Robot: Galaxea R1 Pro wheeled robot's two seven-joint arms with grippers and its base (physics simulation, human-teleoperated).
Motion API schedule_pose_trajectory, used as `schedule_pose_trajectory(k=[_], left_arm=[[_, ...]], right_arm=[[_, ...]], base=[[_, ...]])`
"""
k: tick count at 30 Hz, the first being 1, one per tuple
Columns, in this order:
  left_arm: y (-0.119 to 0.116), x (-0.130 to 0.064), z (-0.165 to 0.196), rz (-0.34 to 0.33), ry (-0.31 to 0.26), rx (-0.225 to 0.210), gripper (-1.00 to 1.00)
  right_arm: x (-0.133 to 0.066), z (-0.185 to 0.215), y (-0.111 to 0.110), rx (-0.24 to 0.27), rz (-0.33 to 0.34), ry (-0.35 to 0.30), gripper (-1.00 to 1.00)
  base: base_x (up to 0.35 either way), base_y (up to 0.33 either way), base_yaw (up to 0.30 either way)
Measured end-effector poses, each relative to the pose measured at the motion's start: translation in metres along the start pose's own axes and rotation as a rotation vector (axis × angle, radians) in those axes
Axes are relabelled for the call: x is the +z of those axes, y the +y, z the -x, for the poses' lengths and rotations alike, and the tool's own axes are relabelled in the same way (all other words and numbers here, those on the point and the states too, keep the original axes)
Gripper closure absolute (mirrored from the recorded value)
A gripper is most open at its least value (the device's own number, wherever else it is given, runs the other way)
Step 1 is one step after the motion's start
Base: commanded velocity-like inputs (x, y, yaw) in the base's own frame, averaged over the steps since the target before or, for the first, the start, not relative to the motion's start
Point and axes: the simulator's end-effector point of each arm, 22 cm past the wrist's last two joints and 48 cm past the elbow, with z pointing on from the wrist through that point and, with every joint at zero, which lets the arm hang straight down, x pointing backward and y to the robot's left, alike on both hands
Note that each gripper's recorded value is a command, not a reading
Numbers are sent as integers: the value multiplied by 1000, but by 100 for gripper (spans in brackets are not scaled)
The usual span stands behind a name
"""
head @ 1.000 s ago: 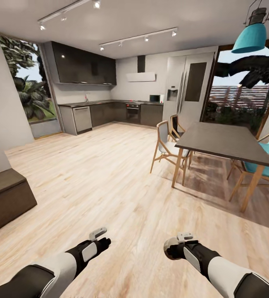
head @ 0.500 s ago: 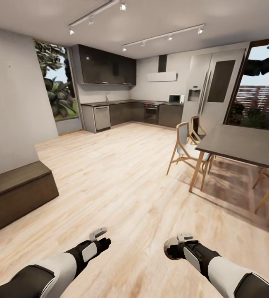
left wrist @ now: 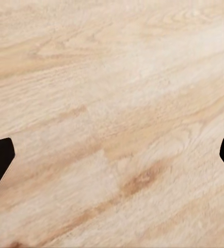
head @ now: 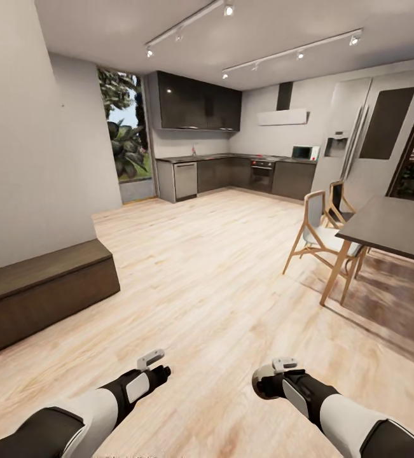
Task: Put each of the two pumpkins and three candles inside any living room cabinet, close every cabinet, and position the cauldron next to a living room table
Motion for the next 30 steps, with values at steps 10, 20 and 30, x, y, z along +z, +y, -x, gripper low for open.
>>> schedule_pose_trajectory(k=[10,20,30], left_arm=[[0,0,0,0,0,0,-100],[0,0,0,0,0,0,-100],[0,0,0,0,0,0,-100]], right_arm=[[0,0,0,0,0,0,100],[0,0,0,0,0,0,100],[0,0,0,0,0,0,100]], base=[[0,0,291],[0,62,291],[0,270,205]])
